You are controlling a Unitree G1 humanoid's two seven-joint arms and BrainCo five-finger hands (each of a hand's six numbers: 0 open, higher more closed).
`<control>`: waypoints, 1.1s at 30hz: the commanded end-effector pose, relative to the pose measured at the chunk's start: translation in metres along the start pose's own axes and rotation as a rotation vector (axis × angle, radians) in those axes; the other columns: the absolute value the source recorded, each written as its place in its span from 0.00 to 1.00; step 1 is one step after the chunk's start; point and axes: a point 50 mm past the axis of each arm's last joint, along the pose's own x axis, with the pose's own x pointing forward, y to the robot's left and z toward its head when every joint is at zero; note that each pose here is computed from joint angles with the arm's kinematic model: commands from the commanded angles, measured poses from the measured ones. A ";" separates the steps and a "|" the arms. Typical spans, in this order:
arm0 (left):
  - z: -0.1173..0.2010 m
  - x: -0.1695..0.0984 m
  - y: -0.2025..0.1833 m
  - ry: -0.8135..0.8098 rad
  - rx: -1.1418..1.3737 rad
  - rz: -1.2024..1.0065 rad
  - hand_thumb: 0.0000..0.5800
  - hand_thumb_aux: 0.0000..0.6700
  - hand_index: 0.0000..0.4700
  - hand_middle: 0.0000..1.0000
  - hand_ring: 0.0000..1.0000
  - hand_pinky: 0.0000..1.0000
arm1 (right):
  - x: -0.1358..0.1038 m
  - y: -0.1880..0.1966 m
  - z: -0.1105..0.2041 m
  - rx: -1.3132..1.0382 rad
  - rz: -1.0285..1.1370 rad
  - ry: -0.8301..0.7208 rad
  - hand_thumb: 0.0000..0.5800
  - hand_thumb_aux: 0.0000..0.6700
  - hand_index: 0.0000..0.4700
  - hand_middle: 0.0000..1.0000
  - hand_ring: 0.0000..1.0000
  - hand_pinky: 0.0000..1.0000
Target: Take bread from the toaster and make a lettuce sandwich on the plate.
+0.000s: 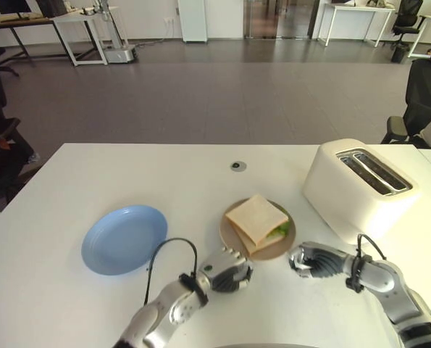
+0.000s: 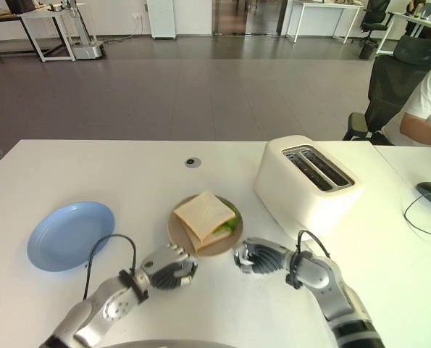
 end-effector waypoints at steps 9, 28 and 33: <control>-0.015 -0.018 0.020 0.054 -0.143 0.213 1.00 1.00 1.00 1.00 1.00 1.00 | 0.022 0.002 0.018 0.072 -0.083 -0.066 0.82 0.58 0.58 0.99 0.99 0.99; -0.005 -0.074 0.056 -0.312 -1.107 0.692 0.00 0.00 0.00 0.00 0.00 0.00 | 0.014 -0.040 0.039 0.800 -0.440 -0.586 0.00 0.00 0.00 0.00 0.00 0.00; 0.006 -0.080 0.058 -0.345 -1.112 0.697 0.00 0.00 0.00 0.00 0.00 0.00 | -0.001 -0.049 0.044 0.840 -0.424 -0.687 0.00 0.00 0.00 0.00 0.00 0.00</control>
